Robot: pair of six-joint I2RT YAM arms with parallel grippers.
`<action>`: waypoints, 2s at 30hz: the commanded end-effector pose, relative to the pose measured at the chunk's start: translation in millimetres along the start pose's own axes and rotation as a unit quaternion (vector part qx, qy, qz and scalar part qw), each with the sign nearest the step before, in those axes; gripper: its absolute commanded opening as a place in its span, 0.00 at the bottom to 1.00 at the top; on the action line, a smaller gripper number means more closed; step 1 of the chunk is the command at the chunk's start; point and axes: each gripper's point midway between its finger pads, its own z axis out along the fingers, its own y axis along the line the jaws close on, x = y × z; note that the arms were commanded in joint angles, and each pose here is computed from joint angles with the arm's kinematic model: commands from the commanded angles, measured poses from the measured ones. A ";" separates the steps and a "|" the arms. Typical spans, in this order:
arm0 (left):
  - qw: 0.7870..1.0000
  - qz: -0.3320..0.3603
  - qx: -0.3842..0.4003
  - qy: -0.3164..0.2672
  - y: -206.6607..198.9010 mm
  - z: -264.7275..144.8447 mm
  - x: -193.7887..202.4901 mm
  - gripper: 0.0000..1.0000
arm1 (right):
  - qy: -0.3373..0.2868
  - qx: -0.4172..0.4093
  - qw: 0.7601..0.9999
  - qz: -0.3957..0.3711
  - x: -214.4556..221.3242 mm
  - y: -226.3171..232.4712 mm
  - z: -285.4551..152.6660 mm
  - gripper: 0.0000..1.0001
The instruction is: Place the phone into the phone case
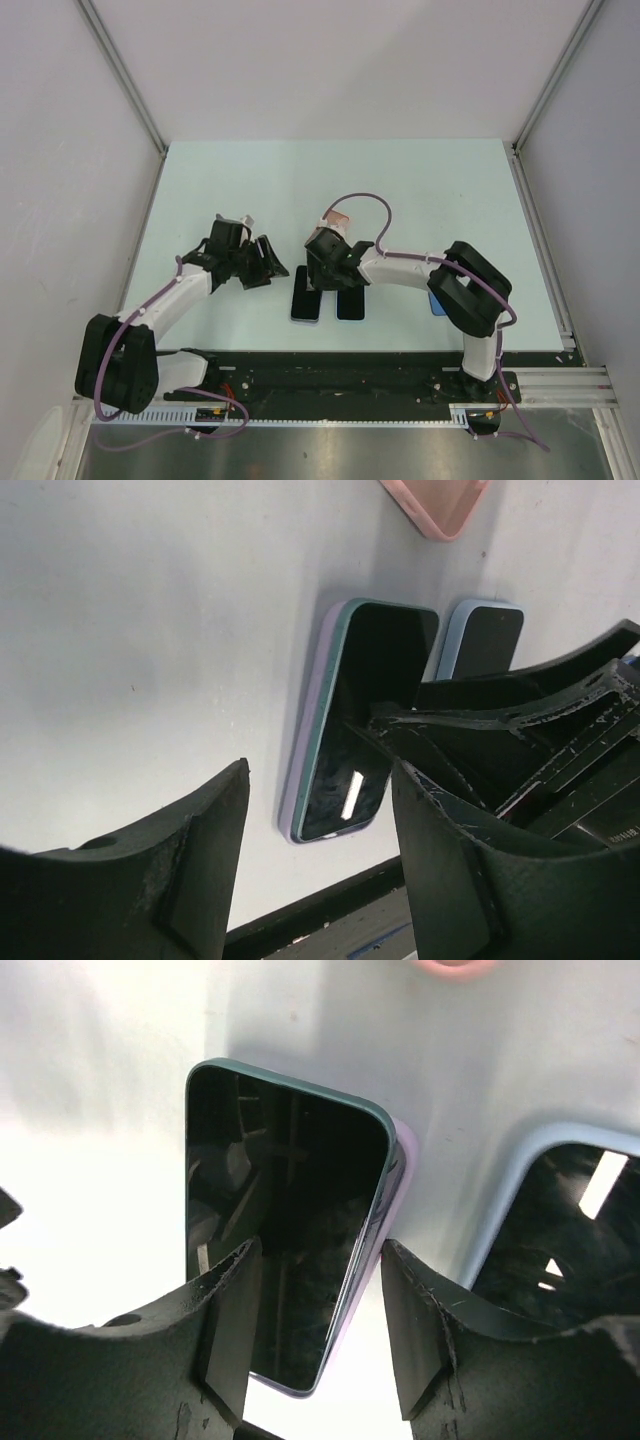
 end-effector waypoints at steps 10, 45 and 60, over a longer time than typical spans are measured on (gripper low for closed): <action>1.000 -0.006 -0.013 -0.011 9.2 5.3 -2.3 0.62 | 0.032 -0.191 0.977 -0.091 8.9 58.6 5.3 0.41; 0.998 0.045 -0.037 0.031 17.2 38.2 24.9 0.38 | -0.027 -0.235 0.969 -0.068 -22.3 45.8 25.3 0.41; 0.997 0.024 -0.075 -0.017 14.9 18.4 0.1 0.68 | -0.017 -0.232 0.970 -0.073 -14.5 43.8 30.8 0.37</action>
